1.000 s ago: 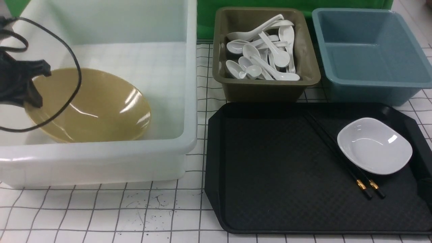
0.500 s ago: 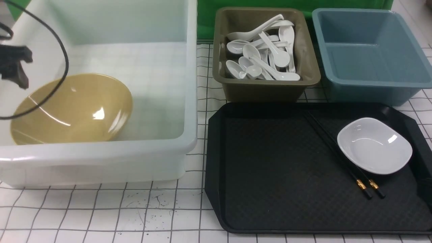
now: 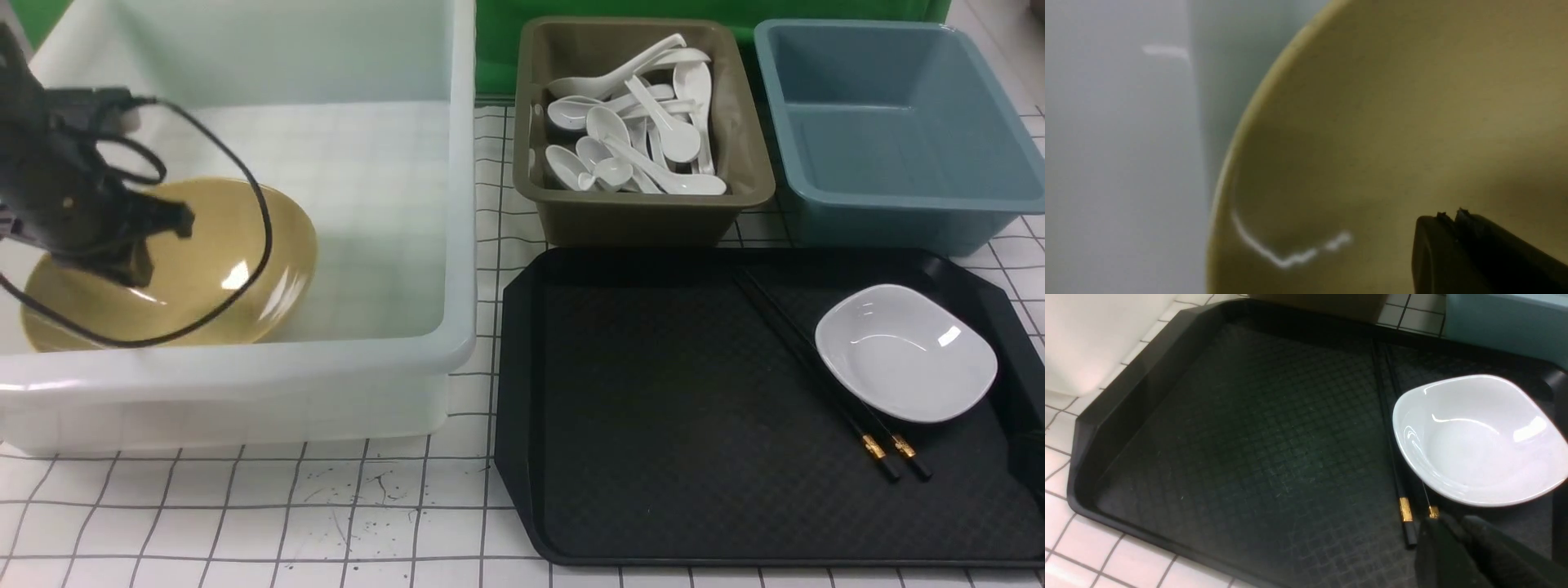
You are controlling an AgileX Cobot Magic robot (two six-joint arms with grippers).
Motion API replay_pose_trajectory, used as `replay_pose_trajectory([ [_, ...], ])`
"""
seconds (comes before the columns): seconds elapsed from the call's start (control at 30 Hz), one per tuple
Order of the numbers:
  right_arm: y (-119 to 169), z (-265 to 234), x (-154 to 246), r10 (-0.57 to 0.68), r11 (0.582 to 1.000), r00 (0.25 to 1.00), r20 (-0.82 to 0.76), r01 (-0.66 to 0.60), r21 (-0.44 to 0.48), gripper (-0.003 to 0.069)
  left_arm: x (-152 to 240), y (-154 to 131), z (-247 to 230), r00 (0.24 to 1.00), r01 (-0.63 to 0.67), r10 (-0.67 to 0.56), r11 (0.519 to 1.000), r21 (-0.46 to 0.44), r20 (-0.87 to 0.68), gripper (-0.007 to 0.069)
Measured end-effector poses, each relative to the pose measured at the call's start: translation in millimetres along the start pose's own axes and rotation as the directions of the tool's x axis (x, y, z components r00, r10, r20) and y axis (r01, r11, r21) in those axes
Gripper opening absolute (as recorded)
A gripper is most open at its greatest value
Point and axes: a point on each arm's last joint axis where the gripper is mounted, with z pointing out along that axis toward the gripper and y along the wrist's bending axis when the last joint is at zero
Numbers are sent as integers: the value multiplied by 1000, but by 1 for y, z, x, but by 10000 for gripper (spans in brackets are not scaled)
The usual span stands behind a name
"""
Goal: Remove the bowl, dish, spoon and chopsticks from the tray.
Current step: Use the right arm to grab the plate
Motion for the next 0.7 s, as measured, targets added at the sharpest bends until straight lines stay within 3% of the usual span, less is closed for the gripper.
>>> replay_pose_trajectory([
  [0.07,0,3,1,5,1000,1000,-22,-5,-2,106,1,11,4,1000,23,-25,994,-109,-14,-7],
  [0.27,-2,19,-3,37,999,988,-151,-41,-19,148,-3,22,-15,993,105,-90,967,-231,73,-7],
  [0.33,-3,26,-10,41,999,978,-204,-47,-26,176,-4,21,-32,985,139,-112,966,-216,132,-7],
  [0.47,-10,45,-39,36,999,954,-299,-43,-18,284,-3,-4,-100,943,128,-90,986,-102,320,-7],
  [0.57,-29,78,-71,26,997,929,-370,4,81,386,13,-42,-170,874,-12,-3,1000,28,486,-6],
  [0.7,-54,117,-87,44,985,902,-430,33,169,419,49,-68,-213,810,-154,64,982,105,583,-6],
])
